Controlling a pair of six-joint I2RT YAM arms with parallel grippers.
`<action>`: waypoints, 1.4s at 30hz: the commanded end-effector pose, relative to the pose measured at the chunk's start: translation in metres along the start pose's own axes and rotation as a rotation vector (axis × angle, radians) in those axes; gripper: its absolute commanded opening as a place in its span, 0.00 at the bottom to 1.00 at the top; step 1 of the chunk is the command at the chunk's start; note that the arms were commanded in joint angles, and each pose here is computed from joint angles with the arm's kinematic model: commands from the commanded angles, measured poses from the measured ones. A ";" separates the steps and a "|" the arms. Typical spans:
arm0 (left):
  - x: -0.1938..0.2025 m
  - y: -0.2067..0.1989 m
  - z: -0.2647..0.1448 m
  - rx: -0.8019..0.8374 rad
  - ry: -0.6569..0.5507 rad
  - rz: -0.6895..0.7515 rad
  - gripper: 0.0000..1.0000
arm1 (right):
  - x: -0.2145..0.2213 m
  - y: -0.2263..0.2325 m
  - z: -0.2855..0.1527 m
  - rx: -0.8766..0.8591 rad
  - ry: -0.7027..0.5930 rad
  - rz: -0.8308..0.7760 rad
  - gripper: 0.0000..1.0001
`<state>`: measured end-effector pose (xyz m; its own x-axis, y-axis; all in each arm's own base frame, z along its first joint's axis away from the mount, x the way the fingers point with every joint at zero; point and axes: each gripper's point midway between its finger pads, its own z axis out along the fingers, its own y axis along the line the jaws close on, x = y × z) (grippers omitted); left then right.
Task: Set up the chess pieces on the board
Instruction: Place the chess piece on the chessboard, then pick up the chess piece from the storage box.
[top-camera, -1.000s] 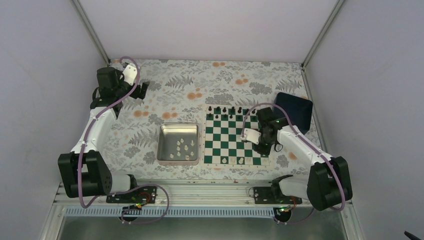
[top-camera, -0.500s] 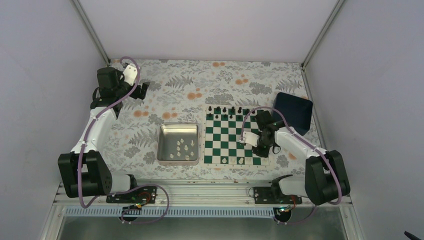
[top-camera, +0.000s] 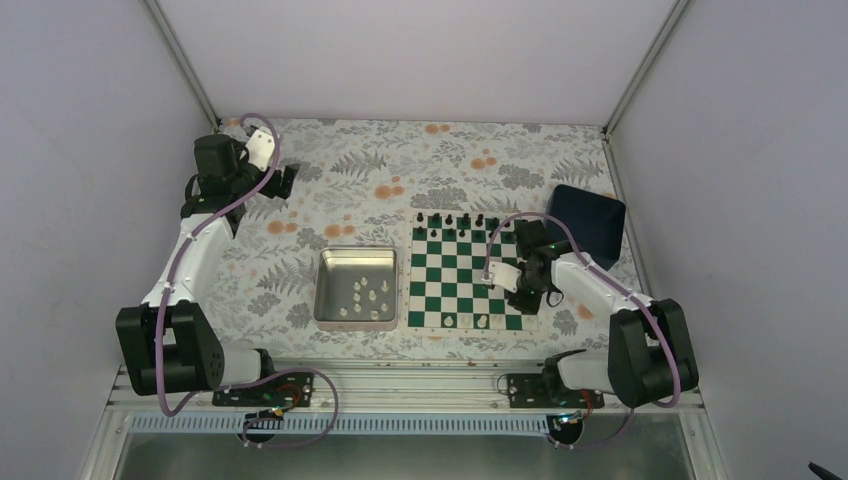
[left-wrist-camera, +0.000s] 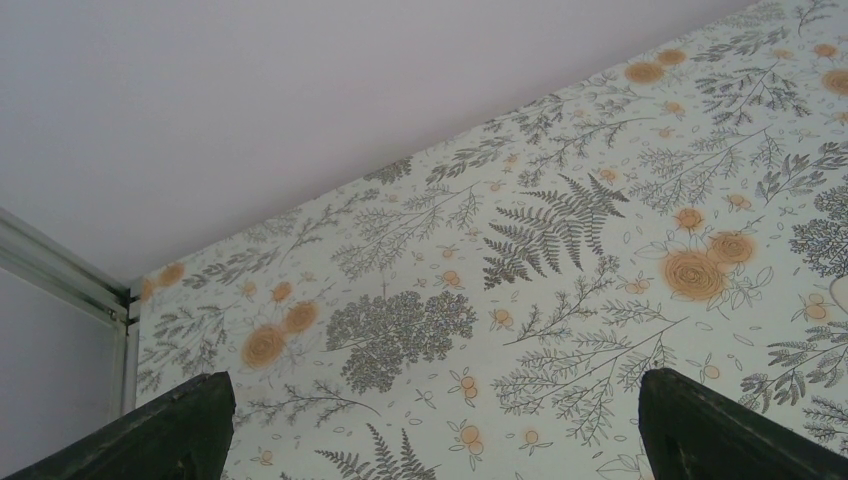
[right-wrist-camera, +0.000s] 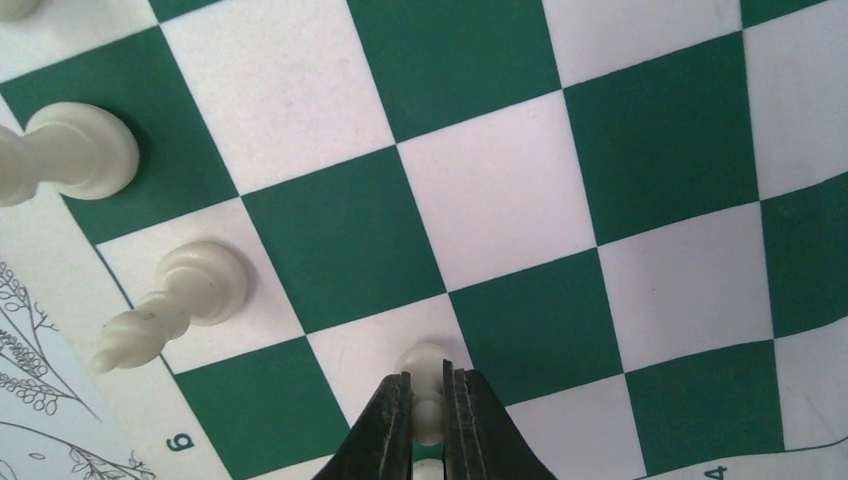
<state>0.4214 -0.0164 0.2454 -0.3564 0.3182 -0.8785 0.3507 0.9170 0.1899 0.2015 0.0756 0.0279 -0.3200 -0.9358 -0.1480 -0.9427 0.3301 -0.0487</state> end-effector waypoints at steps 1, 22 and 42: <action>-0.007 0.002 0.000 -0.004 -0.011 0.009 1.00 | 0.006 0.006 0.001 -0.024 0.002 -0.010 0.06; -0.006 0.002 0.001 -0.006 -0.007 0.009 1.00 | 0.007 0.010 0.009 -0.054 0.007 -0.009 0.12; -0.010 0.001 0.001 -0.001 -0.015 0.013 1.00 | -0.148 -0.048 -0.137 0.141 -0.330 -0.140 0.45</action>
<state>0.4229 -0.0176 0.2439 -0.3592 0.3197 -0.8768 0.3539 0.9160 0.1890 0.2745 0.1341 0.1608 -0.1732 -0.9122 -0.3713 -0.9359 0.2699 -0.2264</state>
